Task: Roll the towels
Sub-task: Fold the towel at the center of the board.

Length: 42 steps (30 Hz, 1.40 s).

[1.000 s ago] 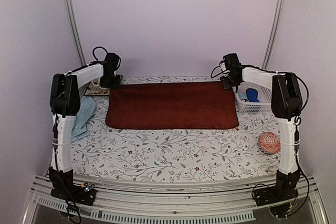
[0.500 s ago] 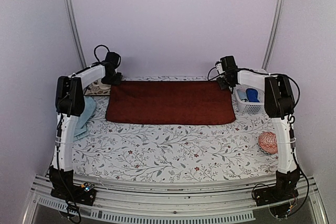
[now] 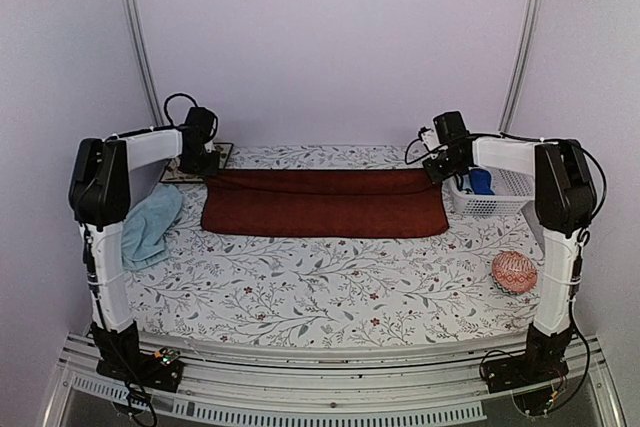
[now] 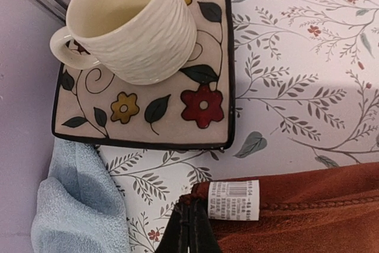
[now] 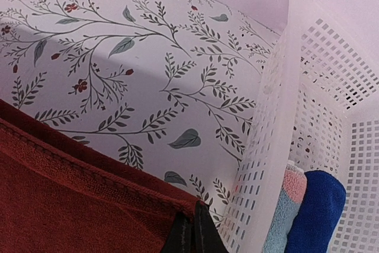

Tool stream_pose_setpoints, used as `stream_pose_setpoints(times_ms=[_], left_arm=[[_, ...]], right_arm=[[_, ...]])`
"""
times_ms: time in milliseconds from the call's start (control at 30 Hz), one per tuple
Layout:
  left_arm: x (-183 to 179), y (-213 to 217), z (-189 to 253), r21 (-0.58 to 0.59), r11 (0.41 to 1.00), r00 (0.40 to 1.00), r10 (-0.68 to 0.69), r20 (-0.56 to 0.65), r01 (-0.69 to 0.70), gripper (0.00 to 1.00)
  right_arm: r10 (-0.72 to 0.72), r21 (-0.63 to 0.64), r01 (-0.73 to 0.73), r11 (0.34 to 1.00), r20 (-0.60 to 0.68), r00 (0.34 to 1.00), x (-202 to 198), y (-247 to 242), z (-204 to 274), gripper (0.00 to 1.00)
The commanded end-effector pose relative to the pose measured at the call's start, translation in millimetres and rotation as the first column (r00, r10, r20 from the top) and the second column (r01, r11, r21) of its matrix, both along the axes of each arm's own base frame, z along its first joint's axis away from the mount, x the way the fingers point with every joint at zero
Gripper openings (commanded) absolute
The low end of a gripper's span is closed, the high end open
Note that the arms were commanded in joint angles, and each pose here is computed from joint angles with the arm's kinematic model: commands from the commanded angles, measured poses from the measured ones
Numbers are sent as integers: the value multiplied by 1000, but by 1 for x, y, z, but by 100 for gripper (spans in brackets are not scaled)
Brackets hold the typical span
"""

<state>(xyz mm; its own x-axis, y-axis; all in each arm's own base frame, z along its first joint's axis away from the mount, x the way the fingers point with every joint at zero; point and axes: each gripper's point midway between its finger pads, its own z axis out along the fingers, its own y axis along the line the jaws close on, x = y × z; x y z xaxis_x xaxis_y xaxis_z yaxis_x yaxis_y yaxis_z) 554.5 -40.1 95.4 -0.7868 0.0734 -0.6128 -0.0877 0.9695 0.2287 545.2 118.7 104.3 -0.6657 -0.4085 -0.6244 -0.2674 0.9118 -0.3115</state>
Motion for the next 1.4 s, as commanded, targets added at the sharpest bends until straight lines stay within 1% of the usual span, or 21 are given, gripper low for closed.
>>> stream_pose_setpoints(times_ms=[0, 233, 500, 667, 700, 833, 1000, 1167, 1367], left_arm=[[-9, -4, 9, -35, 999, 1000, -13, 14, 13, 0], [-34, -18, 2, -55, 997, 996, -63, -56, 60, 0], [-64, -20, -16, -72, 995, 989, -70, -127, 61, 0], [-73, -14, -19, -54, 997, 988, -61, -142, 53, 0], [-72, -14, -5, -60, 997, 991, -63, -114, 56, 0], [-74, -16, 0, -71, 995, 991, -76, -110, 69, 0], [-81, -19, -7, -95, 993, 987, -84, -134, 71, 0], [-95, -28, -16, -153, 985, 981, -104, -162, 79, 0], [-109, -30, -23, -170, 982, 976, -111, -190, 79, 0]], right_arm=[[-18, 14, 19, 1000, -48, 999, -24, -8, -2, 3], [4, 19, -2, 1000, -100, 995, -48, -10, -14, 3], [8, 22, -5, 1000, -143, 990, -65, -12, -21, 3], [31, 46, -25, 999, -129, 991, -76, -10, -12, 2], [40, 53, -33, 998, -123, 992, -78, -9, -10, 2], [76, 71, -69, 995, -100, 992, -88, -3, -2, 2], [63, 49, -57, 997, -132, 989, -97, -7, -14, 2], [33, 25, -30, 999, -153, 988, -97, -12, -23, 2], [32, 21, -28, 999, -177, 984, -99, -12, -31, 3]])
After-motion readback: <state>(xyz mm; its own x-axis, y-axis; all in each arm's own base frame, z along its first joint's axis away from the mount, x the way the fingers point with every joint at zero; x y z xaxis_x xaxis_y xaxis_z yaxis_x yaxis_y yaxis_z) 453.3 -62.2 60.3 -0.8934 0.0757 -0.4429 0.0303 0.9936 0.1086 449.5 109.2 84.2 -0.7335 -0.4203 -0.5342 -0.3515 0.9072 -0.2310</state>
